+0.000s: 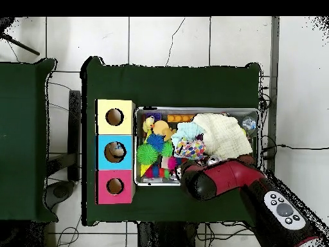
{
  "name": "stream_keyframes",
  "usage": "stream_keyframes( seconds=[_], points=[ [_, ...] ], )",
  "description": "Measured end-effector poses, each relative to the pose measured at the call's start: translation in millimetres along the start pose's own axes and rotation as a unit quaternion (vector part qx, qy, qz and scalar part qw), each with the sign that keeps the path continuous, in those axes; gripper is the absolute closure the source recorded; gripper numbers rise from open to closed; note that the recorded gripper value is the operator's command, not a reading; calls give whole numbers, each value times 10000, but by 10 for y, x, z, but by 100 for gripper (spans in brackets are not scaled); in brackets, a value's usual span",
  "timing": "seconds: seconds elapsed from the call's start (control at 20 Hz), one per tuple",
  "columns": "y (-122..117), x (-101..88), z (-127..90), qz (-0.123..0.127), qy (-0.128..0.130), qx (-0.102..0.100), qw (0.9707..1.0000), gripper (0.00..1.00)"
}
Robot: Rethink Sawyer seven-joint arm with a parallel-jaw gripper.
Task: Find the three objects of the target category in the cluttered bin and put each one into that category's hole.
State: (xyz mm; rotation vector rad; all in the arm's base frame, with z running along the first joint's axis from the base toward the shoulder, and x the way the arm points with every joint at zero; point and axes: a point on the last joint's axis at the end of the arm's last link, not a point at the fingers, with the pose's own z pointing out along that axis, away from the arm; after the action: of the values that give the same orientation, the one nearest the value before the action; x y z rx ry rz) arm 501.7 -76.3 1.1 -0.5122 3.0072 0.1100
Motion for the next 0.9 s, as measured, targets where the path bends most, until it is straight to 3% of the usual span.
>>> stream_keyframes(
  seconds=[0.4, 0.9],
  points=[
    [-18, -1, 142, -138, -105, 6, 9999, 0],
    [-202, -44, -1, -50, -200, 158, 9997, 0]
  ],
)
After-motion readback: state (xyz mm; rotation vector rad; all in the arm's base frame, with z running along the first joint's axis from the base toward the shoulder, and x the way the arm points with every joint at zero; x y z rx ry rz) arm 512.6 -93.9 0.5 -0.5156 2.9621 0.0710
